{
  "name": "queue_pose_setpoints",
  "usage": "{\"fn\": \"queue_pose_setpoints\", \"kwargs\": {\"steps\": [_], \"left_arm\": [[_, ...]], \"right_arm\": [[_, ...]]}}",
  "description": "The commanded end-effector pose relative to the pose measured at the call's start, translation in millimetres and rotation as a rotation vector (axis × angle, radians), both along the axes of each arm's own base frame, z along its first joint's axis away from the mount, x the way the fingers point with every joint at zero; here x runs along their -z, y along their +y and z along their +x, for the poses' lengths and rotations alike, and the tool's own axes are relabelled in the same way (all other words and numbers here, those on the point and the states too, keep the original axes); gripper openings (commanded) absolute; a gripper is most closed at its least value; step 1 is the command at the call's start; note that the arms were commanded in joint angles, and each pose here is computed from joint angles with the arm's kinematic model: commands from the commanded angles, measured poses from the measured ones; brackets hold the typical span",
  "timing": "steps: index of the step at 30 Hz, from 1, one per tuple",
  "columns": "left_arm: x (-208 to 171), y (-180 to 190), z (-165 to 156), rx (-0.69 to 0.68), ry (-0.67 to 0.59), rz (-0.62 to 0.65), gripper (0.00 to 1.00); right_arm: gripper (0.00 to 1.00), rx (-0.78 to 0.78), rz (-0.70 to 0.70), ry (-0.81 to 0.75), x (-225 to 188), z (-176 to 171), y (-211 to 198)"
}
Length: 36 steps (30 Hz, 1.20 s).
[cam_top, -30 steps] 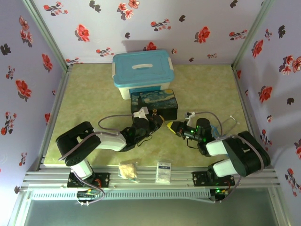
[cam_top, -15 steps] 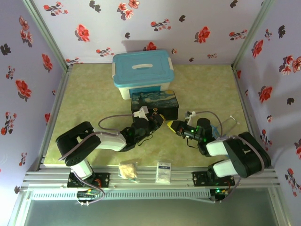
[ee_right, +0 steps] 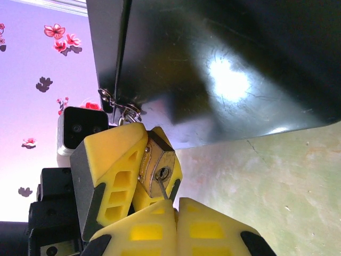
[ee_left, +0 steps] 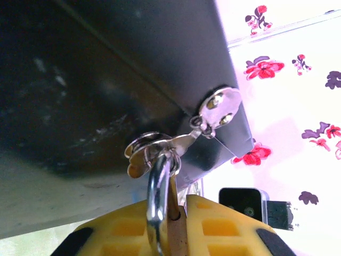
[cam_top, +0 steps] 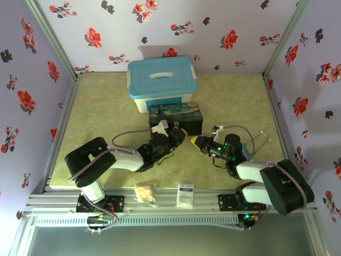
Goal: Unlock the padlock with the key
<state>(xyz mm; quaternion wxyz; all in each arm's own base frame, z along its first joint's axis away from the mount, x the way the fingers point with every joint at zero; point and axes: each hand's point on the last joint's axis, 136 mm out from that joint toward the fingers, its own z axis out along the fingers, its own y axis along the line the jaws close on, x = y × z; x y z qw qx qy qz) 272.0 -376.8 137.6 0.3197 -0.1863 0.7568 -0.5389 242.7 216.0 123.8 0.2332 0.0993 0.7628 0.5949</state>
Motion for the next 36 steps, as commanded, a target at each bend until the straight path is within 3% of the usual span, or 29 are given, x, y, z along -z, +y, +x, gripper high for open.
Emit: {"fn": "queue_pose_setpoints", "kwargs": {"steps": [1, 7, 21, 36], "left_arm": [[-28, -12, 1, 0.025, -0.032, -0.111, 0.00], [-23, -16, -2, 0.040, 0.001, -0.154, 0.00], [-20, -15, -4, 0.051, -0.008, -0.105, 0.00], [-40, -27, -11, 0.125, -0.020, -0.212, 0.00]], "right_arm": [[0.00, -0.010, 0.028, -0.052, -14, 6, 3], [0.00, 0.009, 0.068, -0.085, -26, 16, 4], [0.00, -0.032, 0.048, -0.113, -32, 11, 6], [0.00, -0.100, 0.067, -0.100, -29, 34, 2]]}}
